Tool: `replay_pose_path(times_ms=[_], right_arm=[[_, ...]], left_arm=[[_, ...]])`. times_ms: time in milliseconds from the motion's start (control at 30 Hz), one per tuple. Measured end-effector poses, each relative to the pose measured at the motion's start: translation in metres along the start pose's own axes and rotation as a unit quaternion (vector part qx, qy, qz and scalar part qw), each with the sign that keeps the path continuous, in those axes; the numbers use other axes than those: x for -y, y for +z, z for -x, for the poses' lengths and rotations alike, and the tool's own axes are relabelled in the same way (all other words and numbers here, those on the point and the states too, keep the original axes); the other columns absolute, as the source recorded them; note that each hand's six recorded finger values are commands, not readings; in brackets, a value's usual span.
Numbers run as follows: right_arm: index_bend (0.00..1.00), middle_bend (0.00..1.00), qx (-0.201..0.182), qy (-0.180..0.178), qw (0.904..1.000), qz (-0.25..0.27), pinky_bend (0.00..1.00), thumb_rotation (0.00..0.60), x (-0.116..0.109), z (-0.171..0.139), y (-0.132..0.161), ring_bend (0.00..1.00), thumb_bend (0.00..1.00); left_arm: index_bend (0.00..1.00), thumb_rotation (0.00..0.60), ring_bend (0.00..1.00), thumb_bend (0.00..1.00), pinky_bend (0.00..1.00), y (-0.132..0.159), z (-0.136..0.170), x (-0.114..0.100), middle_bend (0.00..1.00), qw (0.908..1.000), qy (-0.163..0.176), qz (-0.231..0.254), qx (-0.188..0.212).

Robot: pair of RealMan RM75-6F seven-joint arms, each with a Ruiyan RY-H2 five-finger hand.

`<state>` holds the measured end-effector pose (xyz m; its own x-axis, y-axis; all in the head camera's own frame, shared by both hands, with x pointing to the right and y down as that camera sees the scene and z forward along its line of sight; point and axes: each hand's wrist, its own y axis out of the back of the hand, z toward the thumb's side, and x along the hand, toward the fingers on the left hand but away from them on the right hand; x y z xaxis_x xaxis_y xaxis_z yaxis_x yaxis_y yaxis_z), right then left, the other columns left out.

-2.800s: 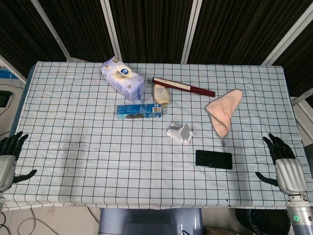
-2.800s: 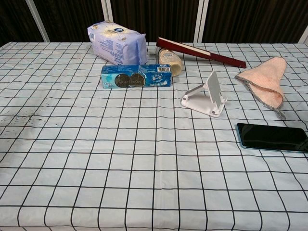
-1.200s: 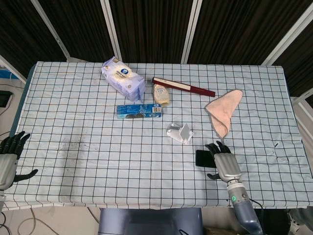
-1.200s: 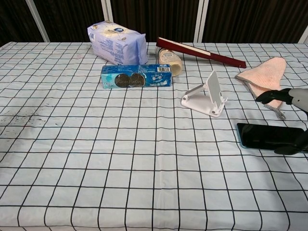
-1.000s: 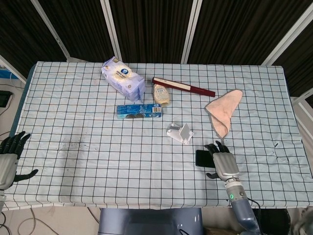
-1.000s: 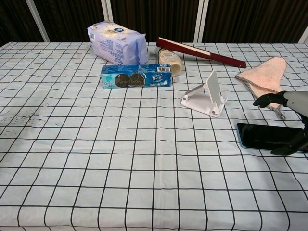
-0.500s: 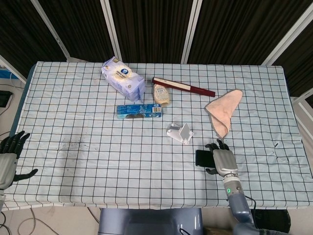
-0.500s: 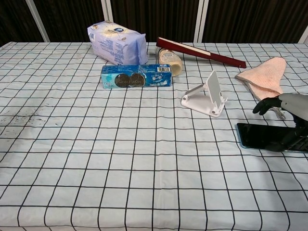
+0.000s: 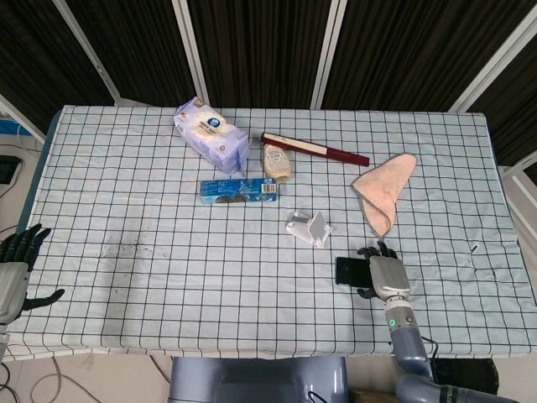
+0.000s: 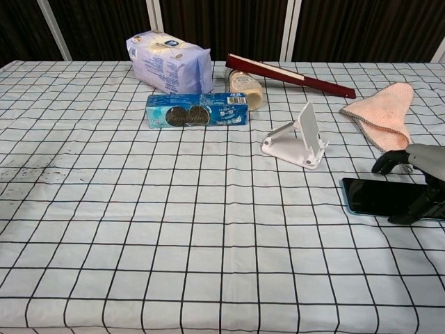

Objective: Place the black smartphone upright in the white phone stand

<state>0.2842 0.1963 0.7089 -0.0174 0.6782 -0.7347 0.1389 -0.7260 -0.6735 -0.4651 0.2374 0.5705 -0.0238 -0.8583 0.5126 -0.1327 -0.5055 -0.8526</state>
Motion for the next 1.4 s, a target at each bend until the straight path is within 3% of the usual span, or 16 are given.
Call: replay_pose_path(times_ms=[233, 1033, 1100, 1267, 1400], right_arm=[[0.35, 0.26, 0.004, 0.002, 1.0, 0.001, 0.14, 0.6, 0.0027, 0.0016, -0.0012, 0.05, 0.23], [0.37, 0.29, 0.017, 0.012, 0.9997, -0.008, 0.14, 0.6, 0.0084, 0.0062, -0.0083, 0.05, 0.24], [0.4, 0.33, 0.018, 0.014, 0.9997, -0.008, 0.14, 0.6, 0.009, 0.006, -0.0087, 0.08, 0.25], [0.51, 0.43, 0.018, 0.017, 0.9997, -0.007, 0.14, 0.6, 0.0099, 0.0045, -0.0091, 0.29, 0.38], [0.57, 0.49, 0.017, 0.018, 0.9997, -0.005, 0.14, 0.6, 0.0099, 0.0033, -0.0094, 0.39, 0.45]], left_arm=[[0.0, 0.6, 0.0, 0.0, 0.0, -0.0002, -0.0003, 0.0003, 0.0, 1.0, -0.001, 0.0, -0.001], [0.0, 0.6, 0.0, 0.0, 0.0, -0.0004, -0.0006, 0.0004, 0.0, 1.0, -0.002, 0.0, -0.002], [0.0, 0.6, 0.0, 0.0, 0.0, -0.0004, -0.0006, 0.0003, 0.0, 1.0, -0.002, 0.0, -0.002], [0.0, 0.6, 0.0, 0.0, 0.0, -0.0001, -0.0003, 0.0001, 0.0, 1.0, -0.002, 0.001, -0.001], [0.0, 0.6, 0.0, 0.0, 0.0, 0.0, 0.0, -0.0002, 0.0, 1.0, -0.001, 0.001, 0.0]])
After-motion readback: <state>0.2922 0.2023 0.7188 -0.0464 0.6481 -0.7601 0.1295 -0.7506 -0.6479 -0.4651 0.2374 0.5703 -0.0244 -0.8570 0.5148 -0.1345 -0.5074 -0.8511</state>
